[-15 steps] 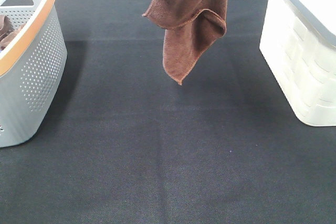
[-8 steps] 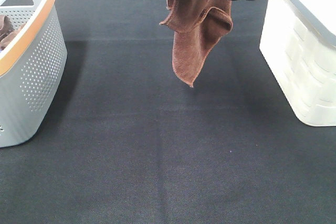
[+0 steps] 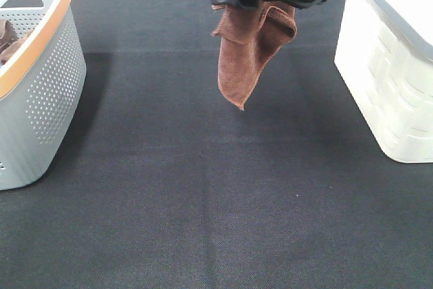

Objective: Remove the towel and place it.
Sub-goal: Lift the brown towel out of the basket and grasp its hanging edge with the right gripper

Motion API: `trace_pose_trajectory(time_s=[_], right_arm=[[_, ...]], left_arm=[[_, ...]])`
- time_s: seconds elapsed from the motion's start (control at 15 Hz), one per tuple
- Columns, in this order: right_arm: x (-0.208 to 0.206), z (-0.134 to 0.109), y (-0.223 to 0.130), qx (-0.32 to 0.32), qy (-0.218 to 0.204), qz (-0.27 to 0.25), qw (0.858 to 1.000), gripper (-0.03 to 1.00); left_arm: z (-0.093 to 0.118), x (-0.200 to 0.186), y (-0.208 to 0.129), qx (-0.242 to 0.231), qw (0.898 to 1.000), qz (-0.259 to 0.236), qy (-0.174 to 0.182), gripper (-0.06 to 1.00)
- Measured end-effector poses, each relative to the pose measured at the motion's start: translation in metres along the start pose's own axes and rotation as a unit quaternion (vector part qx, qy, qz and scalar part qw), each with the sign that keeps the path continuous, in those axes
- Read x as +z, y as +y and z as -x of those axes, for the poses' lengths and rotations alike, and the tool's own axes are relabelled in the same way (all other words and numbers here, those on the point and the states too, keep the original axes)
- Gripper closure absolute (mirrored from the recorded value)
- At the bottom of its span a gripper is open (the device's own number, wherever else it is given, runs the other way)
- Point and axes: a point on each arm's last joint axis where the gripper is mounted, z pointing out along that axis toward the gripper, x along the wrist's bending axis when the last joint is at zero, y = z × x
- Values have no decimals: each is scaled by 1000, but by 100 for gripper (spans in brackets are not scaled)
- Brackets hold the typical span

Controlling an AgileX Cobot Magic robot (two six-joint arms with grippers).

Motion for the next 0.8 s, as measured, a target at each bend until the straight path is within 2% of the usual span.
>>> trace_pose_trajectory(time_s=[0.27, 0.4, 0.53, 0.8], right_arm=[[0, 0, -5, -20, -2, -27, 999, 59], [-1, 0, -9, -21, 1, -51, 998, 60], [-1, 0, -10, -21, 3, -59, 998, 54], [-1, 0, -11, -22, 3, -63, 998, 50]], left_arm=[[-1, 0, 0, 11, 1000, -2, 8, 94], [-5, 0, -1, 35, 999, -6, 25, 94], [-7, 0, -1, 56, 998, -9, 40, 94], [-9, -1, -1, 70, 996, -11, 50, 94]])
